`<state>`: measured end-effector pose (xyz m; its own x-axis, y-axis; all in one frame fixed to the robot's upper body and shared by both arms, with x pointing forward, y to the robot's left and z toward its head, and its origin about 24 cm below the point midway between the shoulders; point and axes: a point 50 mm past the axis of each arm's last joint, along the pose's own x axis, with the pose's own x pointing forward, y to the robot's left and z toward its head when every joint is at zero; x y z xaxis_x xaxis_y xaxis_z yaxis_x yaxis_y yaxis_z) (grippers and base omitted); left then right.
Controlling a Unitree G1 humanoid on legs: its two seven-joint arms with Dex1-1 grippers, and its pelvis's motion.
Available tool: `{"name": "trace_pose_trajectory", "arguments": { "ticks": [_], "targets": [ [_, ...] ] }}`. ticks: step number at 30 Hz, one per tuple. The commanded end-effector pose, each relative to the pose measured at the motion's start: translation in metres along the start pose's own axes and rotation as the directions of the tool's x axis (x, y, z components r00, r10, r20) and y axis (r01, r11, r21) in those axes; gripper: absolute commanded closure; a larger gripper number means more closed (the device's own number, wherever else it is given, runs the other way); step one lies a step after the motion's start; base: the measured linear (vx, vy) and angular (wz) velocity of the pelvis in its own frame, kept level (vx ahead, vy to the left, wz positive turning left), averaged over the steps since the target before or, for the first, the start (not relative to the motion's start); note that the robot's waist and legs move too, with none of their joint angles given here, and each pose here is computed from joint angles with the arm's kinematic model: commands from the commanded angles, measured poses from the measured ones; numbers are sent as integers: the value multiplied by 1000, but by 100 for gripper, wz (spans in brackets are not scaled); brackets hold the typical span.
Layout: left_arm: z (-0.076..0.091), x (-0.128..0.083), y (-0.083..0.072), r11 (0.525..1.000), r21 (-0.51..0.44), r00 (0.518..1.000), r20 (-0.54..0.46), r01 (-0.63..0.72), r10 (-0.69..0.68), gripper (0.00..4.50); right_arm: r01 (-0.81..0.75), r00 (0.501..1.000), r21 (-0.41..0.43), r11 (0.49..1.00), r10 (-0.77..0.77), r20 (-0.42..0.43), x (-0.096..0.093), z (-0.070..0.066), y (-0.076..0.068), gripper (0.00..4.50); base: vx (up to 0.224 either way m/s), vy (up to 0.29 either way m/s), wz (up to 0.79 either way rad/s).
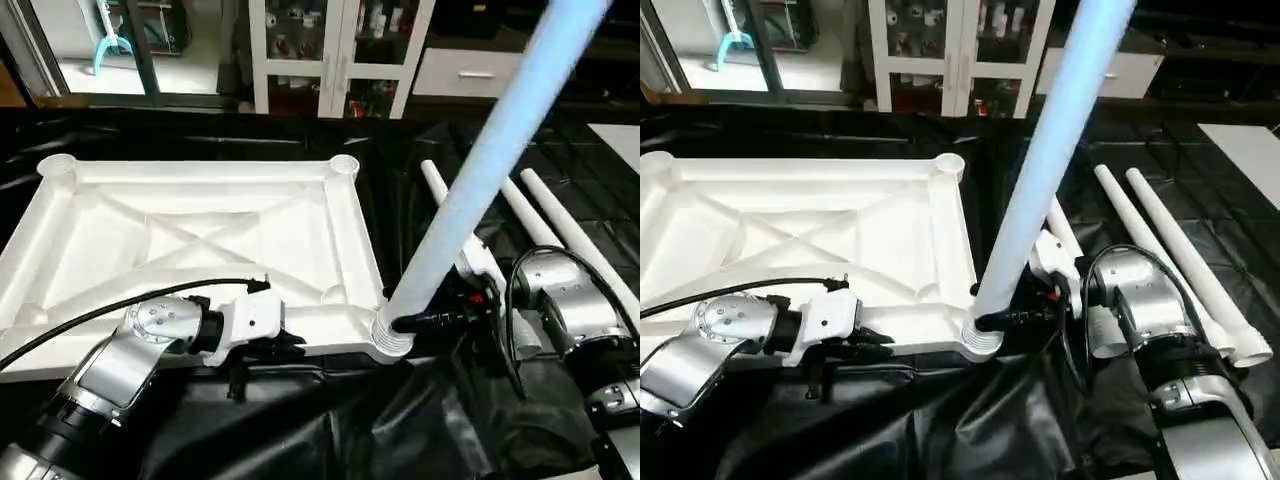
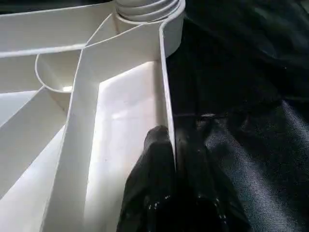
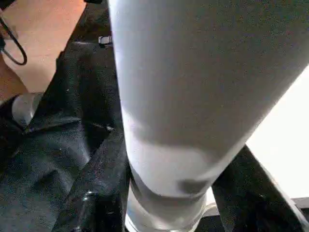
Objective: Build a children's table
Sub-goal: Insert table leg to table base
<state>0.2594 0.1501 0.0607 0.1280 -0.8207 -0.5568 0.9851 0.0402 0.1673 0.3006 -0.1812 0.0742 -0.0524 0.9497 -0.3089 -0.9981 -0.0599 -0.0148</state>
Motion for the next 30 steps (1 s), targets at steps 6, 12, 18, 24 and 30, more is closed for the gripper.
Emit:
{"name": "trace_pose_trajectory", "arguments": {
  "ticks": [6,12,18,24,30],
  "targets": [
    [-10,-1,-12,997,-21,997,-34,75,-76,450,67,974,282,957,-1,-227,15,-88,51,262,0,0,0],
    [-9,2,-10,997,-12,997,-33,74,-75,450,90,979,329,940,-23,-203,24,-100,65,262,0,0,0],
    [-8,5,-9,997,-10,997,-29,73,-74,450,74,975,305,950,-4,-223,29,-104,72,262,0,0,0],
    [-8,6,-10,996,-14,995,-37,88,-88,450,57,968,305,951,22,-250,32,-102,69,262,0,0,0],
    [-10,7,-11,995,-18,995,-44,94,-94,450,-15,925,352,936,147,-349,30,-111,77,262,0,0,0]
  ]
}}
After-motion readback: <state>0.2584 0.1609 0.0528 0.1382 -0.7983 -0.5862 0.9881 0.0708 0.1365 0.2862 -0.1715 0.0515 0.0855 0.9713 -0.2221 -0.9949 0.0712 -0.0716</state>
